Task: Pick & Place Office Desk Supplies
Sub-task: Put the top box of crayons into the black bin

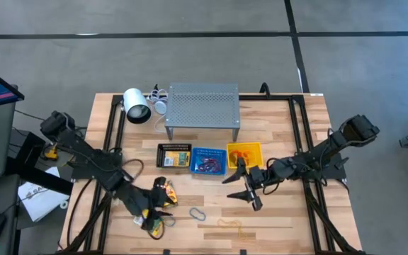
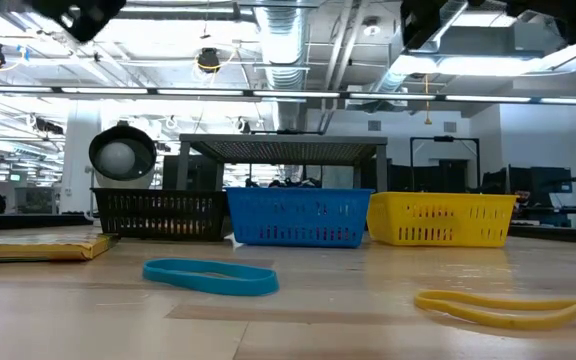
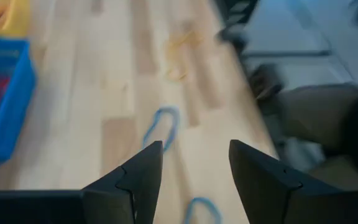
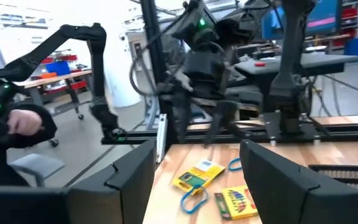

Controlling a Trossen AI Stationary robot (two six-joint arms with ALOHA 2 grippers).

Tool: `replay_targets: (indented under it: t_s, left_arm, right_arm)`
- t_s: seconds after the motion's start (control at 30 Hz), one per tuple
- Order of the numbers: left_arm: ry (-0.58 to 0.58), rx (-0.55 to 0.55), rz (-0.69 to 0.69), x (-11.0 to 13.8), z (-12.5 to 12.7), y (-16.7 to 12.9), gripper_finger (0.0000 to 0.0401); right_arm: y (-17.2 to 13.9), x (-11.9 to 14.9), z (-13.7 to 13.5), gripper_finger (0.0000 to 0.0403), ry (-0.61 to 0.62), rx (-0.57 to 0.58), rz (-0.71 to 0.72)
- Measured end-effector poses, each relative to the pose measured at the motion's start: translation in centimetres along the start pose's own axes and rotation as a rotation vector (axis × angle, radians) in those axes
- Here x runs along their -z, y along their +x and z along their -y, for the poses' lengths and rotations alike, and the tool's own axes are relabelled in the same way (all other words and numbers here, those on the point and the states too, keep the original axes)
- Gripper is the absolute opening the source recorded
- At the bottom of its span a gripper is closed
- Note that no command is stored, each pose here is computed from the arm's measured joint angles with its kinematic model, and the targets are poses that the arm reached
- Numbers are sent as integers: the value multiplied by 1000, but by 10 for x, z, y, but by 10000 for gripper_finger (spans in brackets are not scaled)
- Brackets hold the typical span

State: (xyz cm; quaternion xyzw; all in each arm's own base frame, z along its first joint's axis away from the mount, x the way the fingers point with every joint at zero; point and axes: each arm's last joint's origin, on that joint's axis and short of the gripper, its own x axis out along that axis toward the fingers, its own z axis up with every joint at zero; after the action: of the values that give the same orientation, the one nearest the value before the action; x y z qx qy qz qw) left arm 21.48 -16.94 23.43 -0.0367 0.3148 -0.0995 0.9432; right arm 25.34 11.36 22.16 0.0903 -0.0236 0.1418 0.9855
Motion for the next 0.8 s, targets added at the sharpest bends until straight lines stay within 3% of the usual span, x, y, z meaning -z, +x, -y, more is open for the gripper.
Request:
replay_targets:
  t_s: [0.17, 0.4, 0.63, 0.8]
  left_arm:
    - [-56, -136, -121, 1, 6, 21, 182]
    - [-164, -259, -224, 9, 12, 47, 182]
    - [-262, -273, -339, -4, 23, 55, 182]
    - [-340, -193, -373, -26, 36, 49, 182]
  right_arm:
    - [-2, 2, -11, 227, -29, -33, -10]
    - [-3, 5, -16, 227, -152, 22, -27]
    - [-2, 9, -7, 227, -132, 55, -81]
    - [-2, 12, -7, 227, -104, 51, -102]
